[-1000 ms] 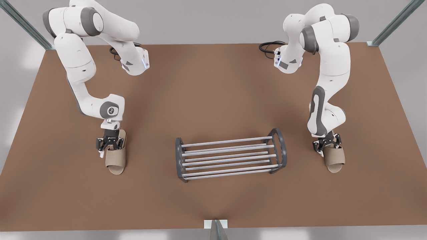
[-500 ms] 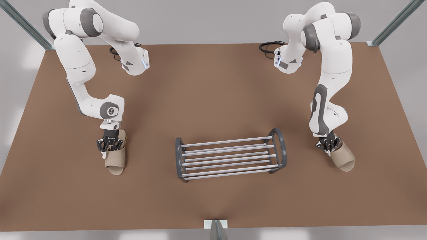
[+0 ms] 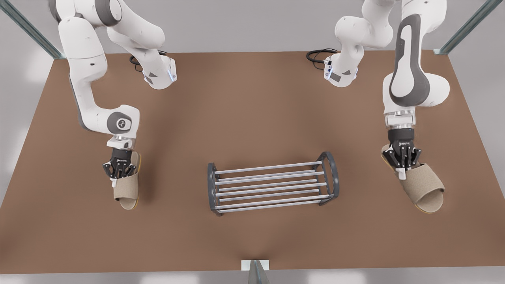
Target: Place the right shoe on the shoe rack with the right arm, and place the left shoe on the shoe rack with the left arm
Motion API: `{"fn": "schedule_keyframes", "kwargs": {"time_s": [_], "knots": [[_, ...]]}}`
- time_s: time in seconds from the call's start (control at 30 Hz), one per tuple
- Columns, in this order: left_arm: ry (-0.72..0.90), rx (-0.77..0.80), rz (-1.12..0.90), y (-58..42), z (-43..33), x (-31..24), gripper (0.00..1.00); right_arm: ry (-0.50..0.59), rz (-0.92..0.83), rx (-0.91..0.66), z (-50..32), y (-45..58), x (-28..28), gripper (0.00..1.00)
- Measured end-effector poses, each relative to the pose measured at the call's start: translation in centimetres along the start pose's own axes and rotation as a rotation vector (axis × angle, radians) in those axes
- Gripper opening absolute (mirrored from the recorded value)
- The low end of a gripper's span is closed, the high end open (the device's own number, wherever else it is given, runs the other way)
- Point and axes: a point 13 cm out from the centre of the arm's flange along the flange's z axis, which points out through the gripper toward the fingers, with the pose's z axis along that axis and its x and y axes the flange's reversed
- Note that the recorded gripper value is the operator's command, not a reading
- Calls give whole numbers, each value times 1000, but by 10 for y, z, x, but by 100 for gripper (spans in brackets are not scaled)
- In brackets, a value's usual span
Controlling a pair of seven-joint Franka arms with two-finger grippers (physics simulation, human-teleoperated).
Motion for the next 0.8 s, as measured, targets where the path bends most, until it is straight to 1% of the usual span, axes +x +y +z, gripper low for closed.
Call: {"fn": "schedule_keyframes", "kwargs": {"time_s": [0.07,0.1,0.17,0.23,0.3,0.4,0.53,0.63,0.8], "knots": [[0,110,-47,-80,-10,-6,21,-30,18,-2,-5,-40,-42,28],[17,162,-65,-120,-14,2,21,-41,31,-15,-7,-53,-61,28],[66,266,-97,-204,-19,32,21,-55,64,-68,-15,-61,-97,27],[124,354,-125,-282,-31,75,21,-72,93,-136,-26,-51,-131,26],[161,381,-157,-318,-34,105,21,-94,115,-204,-39,-33,-162,26],[210,330,-185,-306,-13,147,21,-139,121,-290,-57,-4,-208,26],[277,246,-184,-269,10,205,21,-178,104,-370,-79,29,-243,26],[306,213,-182,-250,3,223,21,-188,94,-392,-90,35,-252,26],[335,186,-175,-235,-1,244,21,-222,79,-375,-112,15,-271,26]]}}
